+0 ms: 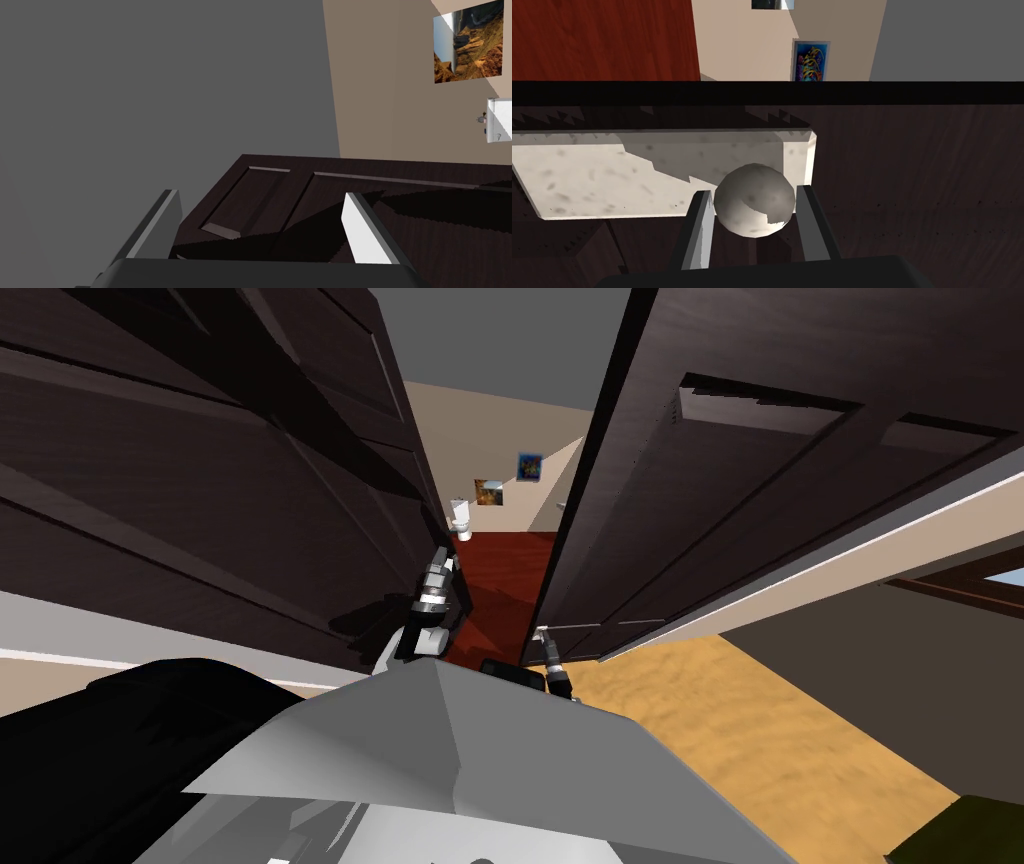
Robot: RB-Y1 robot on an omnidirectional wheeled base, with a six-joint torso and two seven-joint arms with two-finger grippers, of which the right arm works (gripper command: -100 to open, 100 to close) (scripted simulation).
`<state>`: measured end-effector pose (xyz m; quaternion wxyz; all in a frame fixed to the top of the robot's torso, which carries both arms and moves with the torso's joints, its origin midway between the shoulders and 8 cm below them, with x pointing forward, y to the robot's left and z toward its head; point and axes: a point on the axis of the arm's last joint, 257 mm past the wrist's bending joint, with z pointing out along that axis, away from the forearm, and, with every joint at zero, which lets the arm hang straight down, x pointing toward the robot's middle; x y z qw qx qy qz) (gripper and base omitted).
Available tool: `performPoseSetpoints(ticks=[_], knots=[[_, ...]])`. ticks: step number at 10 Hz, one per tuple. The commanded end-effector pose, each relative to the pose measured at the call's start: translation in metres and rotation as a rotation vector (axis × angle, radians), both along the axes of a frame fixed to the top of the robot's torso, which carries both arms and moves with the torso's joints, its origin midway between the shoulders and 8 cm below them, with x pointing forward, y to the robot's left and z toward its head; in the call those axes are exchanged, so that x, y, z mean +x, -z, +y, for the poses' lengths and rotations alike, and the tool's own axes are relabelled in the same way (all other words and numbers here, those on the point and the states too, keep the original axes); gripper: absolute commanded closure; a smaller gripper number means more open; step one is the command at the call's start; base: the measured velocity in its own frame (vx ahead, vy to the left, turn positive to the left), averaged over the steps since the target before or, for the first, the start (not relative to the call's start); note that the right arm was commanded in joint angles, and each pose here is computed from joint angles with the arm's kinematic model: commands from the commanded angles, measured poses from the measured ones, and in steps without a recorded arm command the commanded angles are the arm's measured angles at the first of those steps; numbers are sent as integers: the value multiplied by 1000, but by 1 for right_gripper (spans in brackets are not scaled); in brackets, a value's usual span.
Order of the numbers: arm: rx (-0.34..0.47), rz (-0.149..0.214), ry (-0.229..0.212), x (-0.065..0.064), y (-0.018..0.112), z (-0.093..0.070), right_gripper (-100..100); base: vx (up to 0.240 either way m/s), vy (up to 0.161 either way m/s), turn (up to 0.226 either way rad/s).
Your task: Push the door open
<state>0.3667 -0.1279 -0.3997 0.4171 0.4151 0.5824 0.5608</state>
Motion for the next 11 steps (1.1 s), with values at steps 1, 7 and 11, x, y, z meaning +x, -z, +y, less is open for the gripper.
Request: performPoseSetpoints(ticks=[1,7,11], knots=[[-12,-19,29,12,-4,-16,100,212,92,-68],[-21,-18,80,21,-4,-41,-100,103,93,-64],[3,-17,79,14,-6,-35,-100,-199,-11,-24]])
